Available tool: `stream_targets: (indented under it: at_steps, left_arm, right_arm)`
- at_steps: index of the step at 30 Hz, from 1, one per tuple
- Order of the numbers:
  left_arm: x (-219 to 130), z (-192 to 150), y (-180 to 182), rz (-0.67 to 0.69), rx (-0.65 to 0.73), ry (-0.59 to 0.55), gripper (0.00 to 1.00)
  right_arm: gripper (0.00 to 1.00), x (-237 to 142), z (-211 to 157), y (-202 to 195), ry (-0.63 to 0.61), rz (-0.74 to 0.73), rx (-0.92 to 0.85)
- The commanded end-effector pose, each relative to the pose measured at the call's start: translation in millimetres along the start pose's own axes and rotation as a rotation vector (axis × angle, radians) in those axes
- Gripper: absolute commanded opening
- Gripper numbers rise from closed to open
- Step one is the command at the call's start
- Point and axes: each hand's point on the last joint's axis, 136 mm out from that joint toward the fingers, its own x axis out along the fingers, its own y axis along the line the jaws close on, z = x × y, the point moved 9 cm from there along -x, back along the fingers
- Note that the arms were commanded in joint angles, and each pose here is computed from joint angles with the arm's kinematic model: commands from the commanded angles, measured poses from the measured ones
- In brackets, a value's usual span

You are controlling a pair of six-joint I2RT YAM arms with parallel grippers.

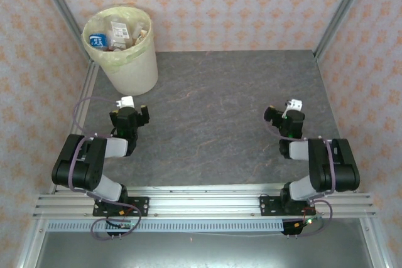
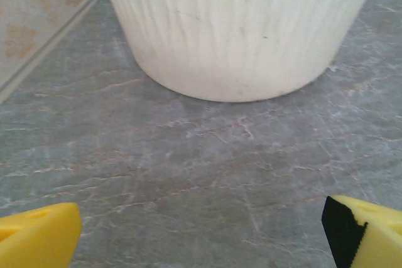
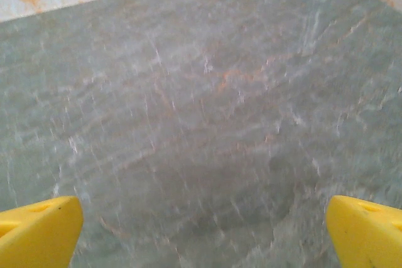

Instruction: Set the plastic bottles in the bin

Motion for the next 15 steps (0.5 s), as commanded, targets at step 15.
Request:
stream_targets:
  at_steps: [15]
  left_arm:
    - [-2, 14, 3, 0.066, -0.007, -0.067, 1.00]
  right_arm:
    - [0.99, 17, 23, 7, -0.016, -0.056, -0.013]
